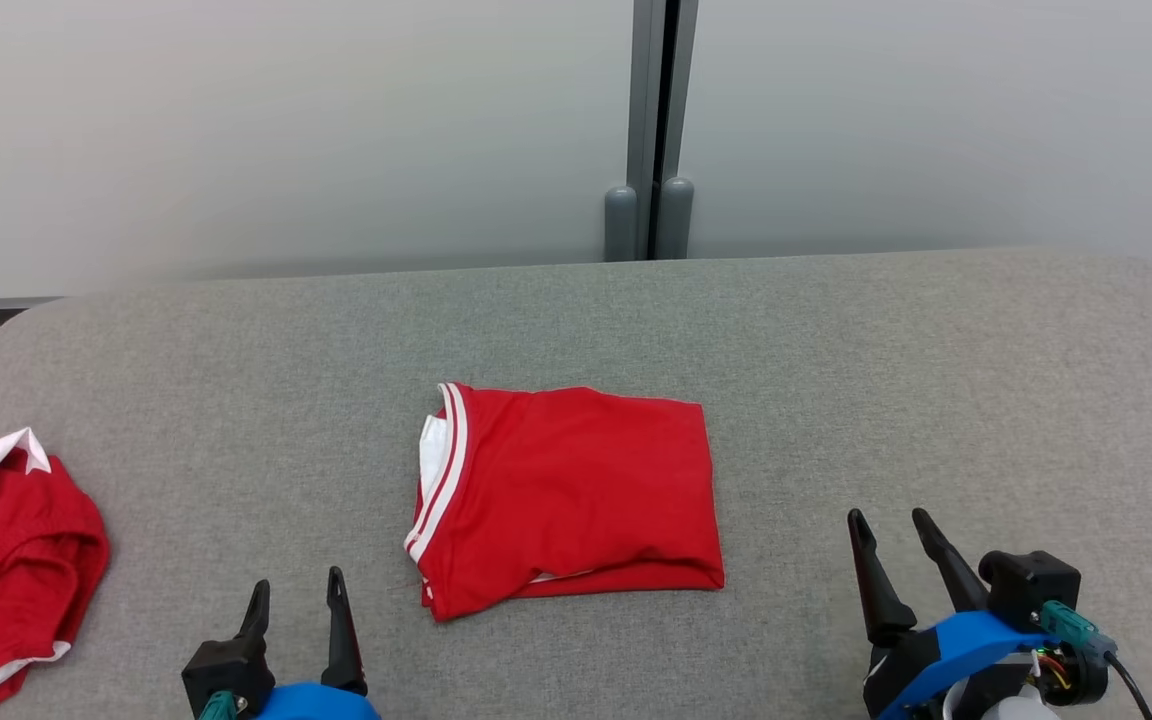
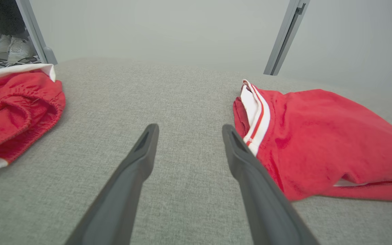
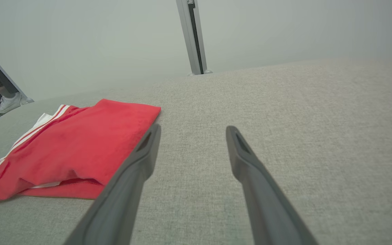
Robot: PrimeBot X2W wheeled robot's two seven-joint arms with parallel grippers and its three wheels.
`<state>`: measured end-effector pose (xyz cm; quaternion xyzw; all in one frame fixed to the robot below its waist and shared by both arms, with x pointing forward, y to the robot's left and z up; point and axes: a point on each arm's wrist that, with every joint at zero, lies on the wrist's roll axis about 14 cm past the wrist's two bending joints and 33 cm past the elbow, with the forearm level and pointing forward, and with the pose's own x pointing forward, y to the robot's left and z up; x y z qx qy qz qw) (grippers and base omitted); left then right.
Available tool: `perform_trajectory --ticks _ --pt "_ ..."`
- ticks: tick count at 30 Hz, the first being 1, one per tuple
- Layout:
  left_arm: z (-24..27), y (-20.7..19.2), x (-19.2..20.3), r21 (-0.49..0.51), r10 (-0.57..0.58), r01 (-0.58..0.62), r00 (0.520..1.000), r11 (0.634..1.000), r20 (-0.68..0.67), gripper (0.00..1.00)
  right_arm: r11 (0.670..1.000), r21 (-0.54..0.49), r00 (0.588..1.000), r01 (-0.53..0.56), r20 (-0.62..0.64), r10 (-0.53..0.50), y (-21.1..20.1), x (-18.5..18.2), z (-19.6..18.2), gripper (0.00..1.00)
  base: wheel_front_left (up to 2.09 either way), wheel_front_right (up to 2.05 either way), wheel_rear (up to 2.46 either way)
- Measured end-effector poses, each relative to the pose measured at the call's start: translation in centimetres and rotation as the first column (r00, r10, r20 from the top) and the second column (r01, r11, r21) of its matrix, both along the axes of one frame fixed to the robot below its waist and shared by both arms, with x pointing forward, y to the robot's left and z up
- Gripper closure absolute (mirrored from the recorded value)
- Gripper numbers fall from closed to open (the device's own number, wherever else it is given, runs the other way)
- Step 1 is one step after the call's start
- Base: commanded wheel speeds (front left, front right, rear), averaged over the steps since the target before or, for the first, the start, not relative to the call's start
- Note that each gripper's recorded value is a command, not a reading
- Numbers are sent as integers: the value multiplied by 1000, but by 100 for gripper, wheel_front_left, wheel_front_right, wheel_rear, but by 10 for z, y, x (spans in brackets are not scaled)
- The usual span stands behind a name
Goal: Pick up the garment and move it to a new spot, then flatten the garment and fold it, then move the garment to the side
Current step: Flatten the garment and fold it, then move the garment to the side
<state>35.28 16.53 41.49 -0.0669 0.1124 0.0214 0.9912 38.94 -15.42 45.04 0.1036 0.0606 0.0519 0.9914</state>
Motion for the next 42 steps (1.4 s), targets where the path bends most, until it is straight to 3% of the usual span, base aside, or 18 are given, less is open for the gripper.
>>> perform_trajectory --ticks 7,25,34,42 --pt "1 -3 -6 3 -16 16 1000 1000 5 0 1000 5 999 27 21 -27 -9 -9 7 0 0 0 0" --pt "-2 3 -13 -1 -2 2 1000 1000 -4 0 999 37 999 -39 -18 40 17 -3 -5 0 0 0 0" --pt "-11 19 -14 9 43 -43 998 999 -37 0 988 40 987 -149 -54 151 61 46 -16 0 0 0 0" --pt "-27 50 -35 24 149 -148 984 989 -98 0 976 49 959 -214 -180 219 95 68 -56 0 0 0 0"
